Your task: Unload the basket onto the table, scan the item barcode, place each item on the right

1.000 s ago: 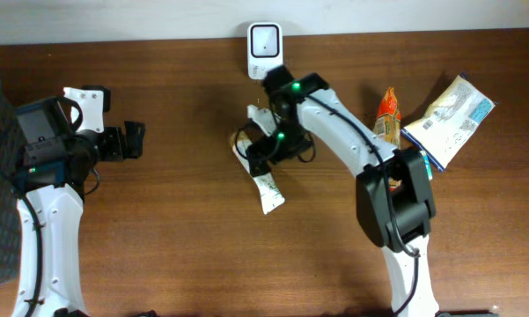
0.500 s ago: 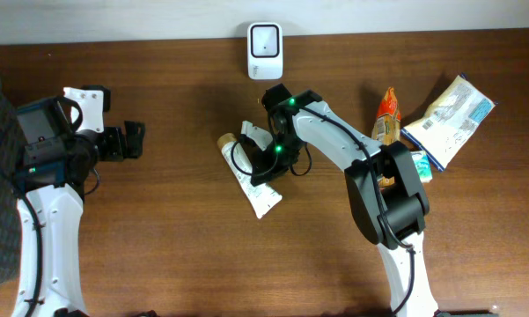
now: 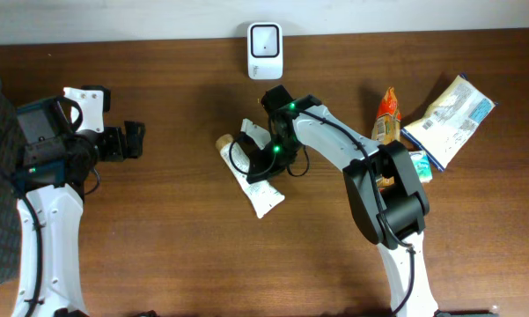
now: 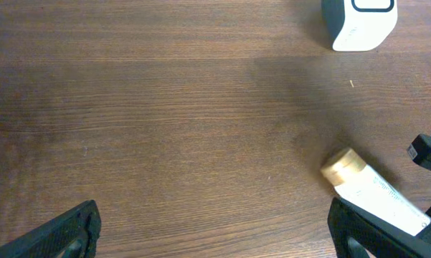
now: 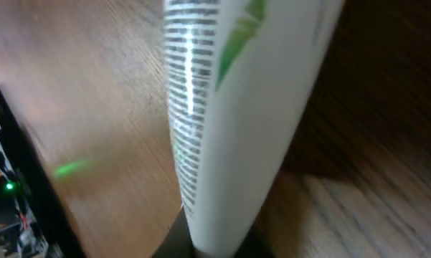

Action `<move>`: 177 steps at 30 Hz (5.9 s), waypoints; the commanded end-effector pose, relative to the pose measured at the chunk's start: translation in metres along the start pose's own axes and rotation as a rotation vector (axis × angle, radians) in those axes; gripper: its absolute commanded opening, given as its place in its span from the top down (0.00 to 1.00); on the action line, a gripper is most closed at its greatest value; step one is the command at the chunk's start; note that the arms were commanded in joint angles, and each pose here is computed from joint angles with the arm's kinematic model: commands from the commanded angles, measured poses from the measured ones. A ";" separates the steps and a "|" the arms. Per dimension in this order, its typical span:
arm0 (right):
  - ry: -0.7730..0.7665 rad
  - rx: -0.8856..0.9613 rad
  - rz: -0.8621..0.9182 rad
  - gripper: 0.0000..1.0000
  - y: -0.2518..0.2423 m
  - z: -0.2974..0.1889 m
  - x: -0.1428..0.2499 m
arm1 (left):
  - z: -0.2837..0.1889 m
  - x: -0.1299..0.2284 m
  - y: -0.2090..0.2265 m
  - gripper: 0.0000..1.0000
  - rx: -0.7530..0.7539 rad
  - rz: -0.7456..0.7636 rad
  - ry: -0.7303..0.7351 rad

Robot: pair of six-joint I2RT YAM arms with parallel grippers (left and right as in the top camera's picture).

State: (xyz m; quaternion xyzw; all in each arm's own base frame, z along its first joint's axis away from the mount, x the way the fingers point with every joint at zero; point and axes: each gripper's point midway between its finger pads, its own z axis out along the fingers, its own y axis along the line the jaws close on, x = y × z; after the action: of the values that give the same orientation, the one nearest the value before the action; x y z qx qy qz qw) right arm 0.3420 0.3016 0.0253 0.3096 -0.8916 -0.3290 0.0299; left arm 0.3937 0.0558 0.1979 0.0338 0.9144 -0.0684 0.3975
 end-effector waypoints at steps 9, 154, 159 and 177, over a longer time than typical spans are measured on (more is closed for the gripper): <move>-0.288 -0.245 -0.100 0.96 0.068 -0.137 -0.021 | -0.002 -0.003 -0.002 0.01 0.008 0.018 -0.009; -1.357 0.950 -0.255 0.01 -0.020 -0.228 0.210 | -0.002 -0.003 -0.002 0.01 0.008 0.018 -0.009; -1.357 0.950 -0.255 0.01 -0.020 -0.228 0.210 | -0.002 -0.003 -0.002 0.01 0.008 0.018 -0.009; -1.357 0.950 -0.255 0.01 -0.020 -0.228 0.210 | -0.052 0.032 -0.011 0.01 -0.173 0.094 -0.068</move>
State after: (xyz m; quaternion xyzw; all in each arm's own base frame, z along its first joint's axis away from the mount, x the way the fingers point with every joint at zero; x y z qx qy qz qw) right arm 0.2424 0.0400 0.1626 0.1239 -0.7166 -0.0296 -0.6858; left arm 0.3597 0.0660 0.2155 0.0183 0.9062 0.0038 0.4225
